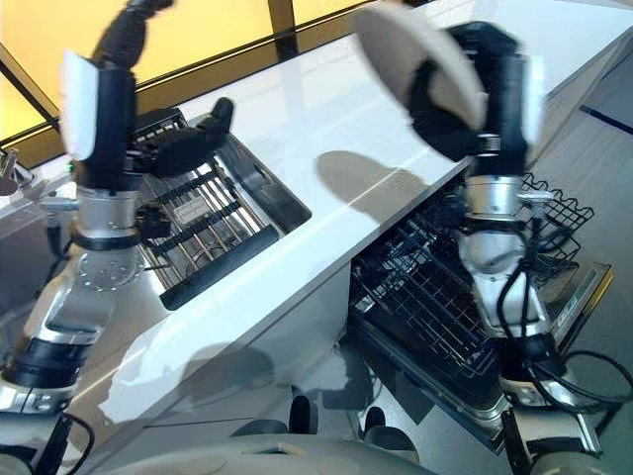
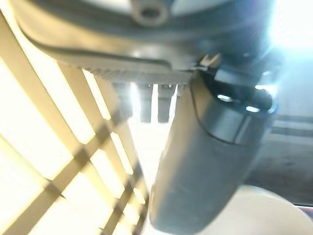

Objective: Pick up plates and place into dishwasher.

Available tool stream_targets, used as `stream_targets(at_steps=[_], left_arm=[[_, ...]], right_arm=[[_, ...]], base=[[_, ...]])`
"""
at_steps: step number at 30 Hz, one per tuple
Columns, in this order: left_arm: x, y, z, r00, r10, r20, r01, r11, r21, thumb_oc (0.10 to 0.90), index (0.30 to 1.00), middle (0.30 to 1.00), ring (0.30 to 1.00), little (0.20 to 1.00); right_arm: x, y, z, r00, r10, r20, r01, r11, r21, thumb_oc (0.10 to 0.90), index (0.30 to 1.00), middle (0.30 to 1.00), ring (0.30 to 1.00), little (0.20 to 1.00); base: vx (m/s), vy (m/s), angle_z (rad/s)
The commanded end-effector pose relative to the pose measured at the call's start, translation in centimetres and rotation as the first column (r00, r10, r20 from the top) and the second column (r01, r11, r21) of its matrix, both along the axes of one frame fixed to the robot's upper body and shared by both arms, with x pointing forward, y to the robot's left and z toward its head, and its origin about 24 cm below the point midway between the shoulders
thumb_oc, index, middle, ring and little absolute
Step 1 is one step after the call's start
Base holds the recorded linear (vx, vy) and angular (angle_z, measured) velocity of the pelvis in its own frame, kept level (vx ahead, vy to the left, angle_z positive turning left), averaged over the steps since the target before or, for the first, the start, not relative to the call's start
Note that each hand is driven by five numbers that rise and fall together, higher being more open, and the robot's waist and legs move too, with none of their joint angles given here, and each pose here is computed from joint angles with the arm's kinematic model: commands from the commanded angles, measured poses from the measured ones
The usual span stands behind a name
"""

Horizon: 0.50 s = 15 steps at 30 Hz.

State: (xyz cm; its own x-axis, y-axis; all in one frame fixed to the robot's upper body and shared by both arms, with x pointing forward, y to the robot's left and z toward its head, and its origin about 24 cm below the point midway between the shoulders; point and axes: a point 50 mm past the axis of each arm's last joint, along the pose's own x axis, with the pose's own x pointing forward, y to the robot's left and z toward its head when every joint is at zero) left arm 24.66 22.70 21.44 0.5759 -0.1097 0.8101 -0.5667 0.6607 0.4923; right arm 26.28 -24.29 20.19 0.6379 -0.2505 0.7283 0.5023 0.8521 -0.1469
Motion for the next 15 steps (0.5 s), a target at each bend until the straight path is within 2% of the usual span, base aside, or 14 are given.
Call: stream_targets(at_steps=[1, 4, 8, 11, 15], left_arm=[[-0.5, 3.8, 0.4, 0.996, 0.059, -0.061, -0.067, 0.989, -0.135, 0.800, 0.900, 0.900, 0.900, 0.900], [-1.2, 5.2, -1.3, 0.990, 0.021, -0.140, -0.055, 0.970, -0.238, 0.800, 0.900, 0.900, 0.900, 0.900], [-2.3, 6.0, -3.1, 0.965, -0.195, -0.174, 0.095, 0.883, -0.460, 0.800, 0.900, 0.900, 0.900, 0.900], [-2.5, 6.3, -4.6, 0.956, -0.237, -0.173, 0.107, 0.830, -0.548, 0.800, 0.900, 0.900, 0.900, 0.900], [-2.8, 6.7, -5.9, 0.950, -0.238, -0.200, 0.083, 0.812, -0.577, 0.800, 0.900, 0.900, 0.900, 0.900]], right_arm=[[-3.0, -2.4, 2.2, 0.969, -0.090, 0.230, 0.082, 0.996, 0.041, 0.100, 0.300, 0.300, 0.300, 0.200], [-3.6, -3.4, 0.3, 0.974, -0.143, 0.173, 0.129, 0.988, 0.090, 0.100, 0.300, 0.300, 0.300, 0.200], [-3.8, -4.1, -2.5, 0.988, -0.145, 0.047, 0.135, 0.976, 0.171, 0.100, 0.300, 0.300, 0.300, 0.200], [-3.4, -3.7, -4.6, 0.993, -0.098, -0.064, 0.108, 0.977, 0.184, 0.100, 0.300, 0.300, 0.300, 0.200], [-3.0, -3.3, -7.0, 0.977, -0.046, -0.206, 0.078, 0.986, 0.150, 0.100, 0.300, 0.300, 0.300, 0.200]], base=[[0.03, -0.007, -0.12], [0.01, -0.005, -0.09], [0.00, -0.004, -0.09], [-0.01, 0.008, -0.08], [0.00, 0.007, -0.03]])
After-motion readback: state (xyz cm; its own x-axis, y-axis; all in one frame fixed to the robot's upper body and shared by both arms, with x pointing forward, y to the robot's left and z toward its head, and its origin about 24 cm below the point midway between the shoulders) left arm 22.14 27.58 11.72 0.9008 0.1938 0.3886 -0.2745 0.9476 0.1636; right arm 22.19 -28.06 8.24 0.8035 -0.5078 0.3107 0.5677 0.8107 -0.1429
